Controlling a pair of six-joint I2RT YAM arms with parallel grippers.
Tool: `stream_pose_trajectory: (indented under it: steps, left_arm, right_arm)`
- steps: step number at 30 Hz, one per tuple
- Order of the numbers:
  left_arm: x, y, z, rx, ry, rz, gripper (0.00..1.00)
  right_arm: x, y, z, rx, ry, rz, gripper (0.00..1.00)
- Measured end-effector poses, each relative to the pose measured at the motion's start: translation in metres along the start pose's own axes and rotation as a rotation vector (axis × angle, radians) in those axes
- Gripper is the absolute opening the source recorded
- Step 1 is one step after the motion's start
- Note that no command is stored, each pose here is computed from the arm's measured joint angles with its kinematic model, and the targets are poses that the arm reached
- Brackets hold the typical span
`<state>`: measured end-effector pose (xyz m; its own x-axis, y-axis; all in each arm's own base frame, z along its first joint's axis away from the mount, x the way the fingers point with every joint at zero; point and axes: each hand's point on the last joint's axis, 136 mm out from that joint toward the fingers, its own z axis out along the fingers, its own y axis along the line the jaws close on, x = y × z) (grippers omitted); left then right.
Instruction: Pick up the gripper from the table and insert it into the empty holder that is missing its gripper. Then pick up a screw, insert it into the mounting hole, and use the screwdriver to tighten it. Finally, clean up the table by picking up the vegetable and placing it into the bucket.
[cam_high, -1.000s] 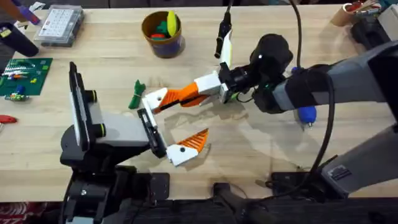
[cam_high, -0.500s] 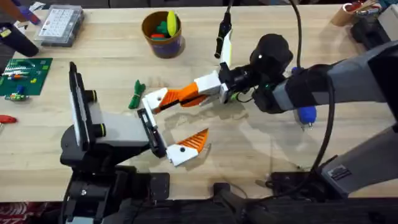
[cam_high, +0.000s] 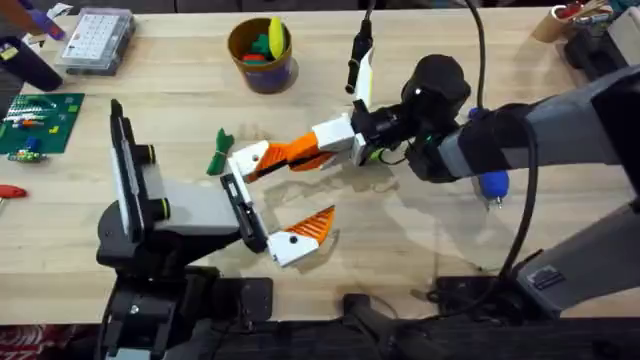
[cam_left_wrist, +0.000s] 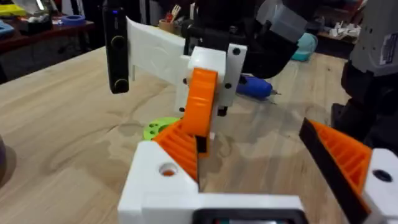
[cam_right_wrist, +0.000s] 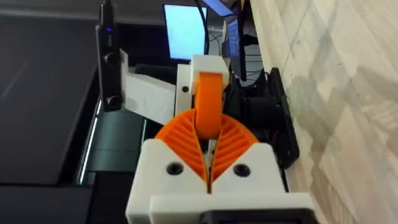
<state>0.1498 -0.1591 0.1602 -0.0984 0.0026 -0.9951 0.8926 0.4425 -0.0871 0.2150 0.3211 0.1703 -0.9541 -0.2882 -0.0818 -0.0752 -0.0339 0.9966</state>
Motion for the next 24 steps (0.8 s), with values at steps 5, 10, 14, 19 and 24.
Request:
stream_pose_trajectory:
  steps: [5, 10, 14, 19, 24]
  left_arm:
    - [0.0001, 0.0000, 0.0000, 0.000, 0.000, 0.000, 0.986]
    - [0.0000, 0.0000, 0.0000, 0.000, 0.000, 0.000, 0.986]
    - [0.0000, 0.0002, 0.0000, -0.001, 0.000, 0.000, 0.986]
    - [0.0000, 0.0004, 0.0000, -0.002, 0.000, 0.000, 0.986]
    - [-0.0001, 0.0005, 0.0000, -0.003, 0.000, 0.000, 0.986]
  right_arm:
    - [-0.0001, 0.0000, 0.0000, 0.000, 0.000, 0.000, 0.011]
    - [0.0000, 0.0000, 0.0001, 0.000, 0.000, 0.000, 0.011]
    - [-0.0003, 0.0000, 0.0002, 0.000, -0.002, 0.000, 0.011]
    - [-0.0004, 0.0000, 0.0002, 0.000, -0.003, 0.000, 0.011]
    - [-0.0005, -0.0001, 0.0002, 0.000, -0.003, 0.001, 0.024]
